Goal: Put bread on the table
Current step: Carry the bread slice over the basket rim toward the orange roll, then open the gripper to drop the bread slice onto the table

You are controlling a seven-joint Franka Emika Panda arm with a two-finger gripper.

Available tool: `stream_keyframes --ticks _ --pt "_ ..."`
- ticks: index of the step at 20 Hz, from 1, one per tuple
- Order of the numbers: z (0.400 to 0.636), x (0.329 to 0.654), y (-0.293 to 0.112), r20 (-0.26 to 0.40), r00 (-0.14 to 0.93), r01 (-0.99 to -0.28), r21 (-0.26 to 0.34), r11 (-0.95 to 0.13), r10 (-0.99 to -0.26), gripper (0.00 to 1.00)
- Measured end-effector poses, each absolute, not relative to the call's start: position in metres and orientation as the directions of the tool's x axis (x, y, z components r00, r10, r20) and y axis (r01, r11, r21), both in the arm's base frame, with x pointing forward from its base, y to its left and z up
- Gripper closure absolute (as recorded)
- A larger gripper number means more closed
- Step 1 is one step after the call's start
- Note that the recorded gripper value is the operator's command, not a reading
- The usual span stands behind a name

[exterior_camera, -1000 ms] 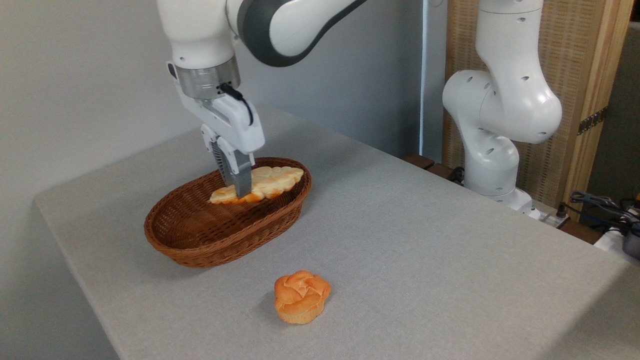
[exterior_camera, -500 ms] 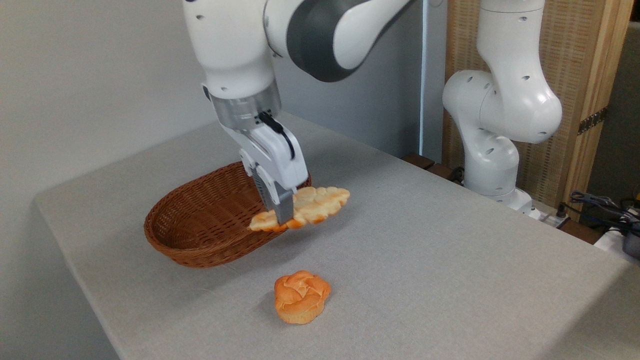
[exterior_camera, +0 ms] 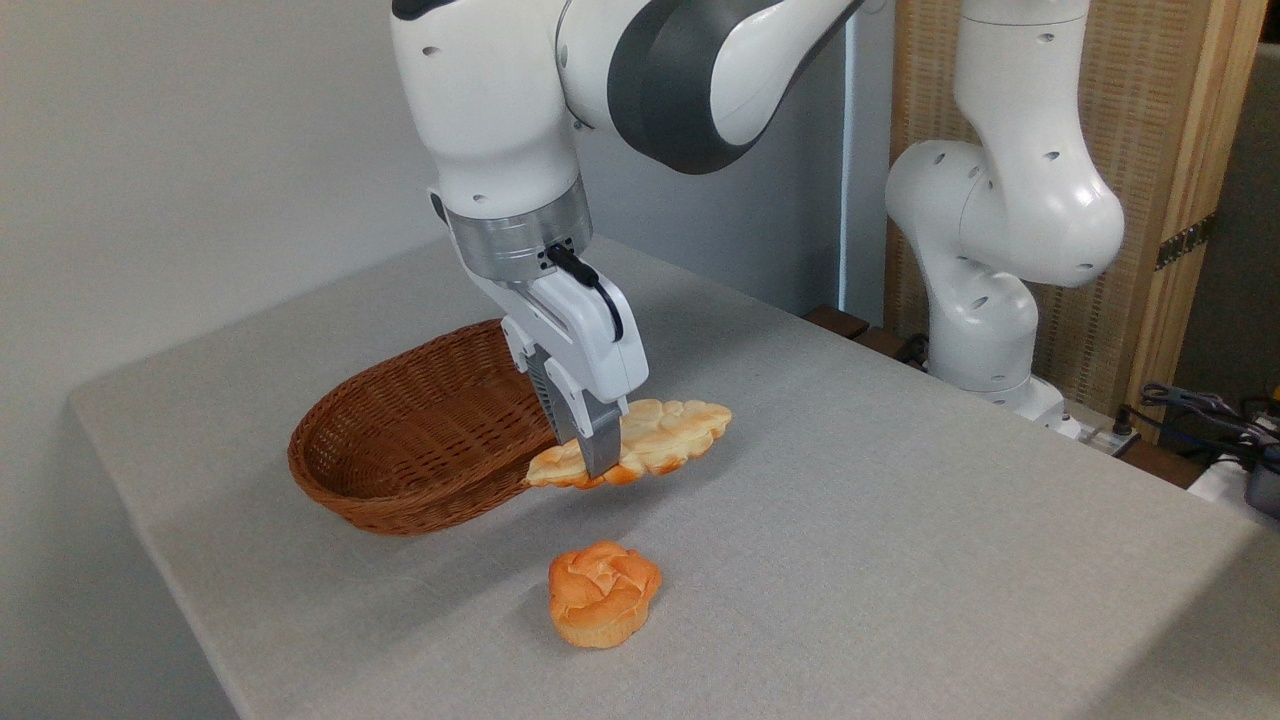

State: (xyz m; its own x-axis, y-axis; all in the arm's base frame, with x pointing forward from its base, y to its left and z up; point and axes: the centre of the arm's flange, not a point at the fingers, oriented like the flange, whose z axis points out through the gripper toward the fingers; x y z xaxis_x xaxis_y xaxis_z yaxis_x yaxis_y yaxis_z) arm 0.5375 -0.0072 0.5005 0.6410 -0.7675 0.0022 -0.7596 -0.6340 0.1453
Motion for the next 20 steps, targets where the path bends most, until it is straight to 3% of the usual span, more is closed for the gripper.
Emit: stream_keyframes --ticks 16,20 --pt "0.501 0.537 -0.008 0.003 0.640 -0.761 0.144 -0.633 -0.768 0.00" --pt "0.514 0.539 -0.008 0.026 0.640 -0.765 0.118 -0.634 -0.768 0.00"
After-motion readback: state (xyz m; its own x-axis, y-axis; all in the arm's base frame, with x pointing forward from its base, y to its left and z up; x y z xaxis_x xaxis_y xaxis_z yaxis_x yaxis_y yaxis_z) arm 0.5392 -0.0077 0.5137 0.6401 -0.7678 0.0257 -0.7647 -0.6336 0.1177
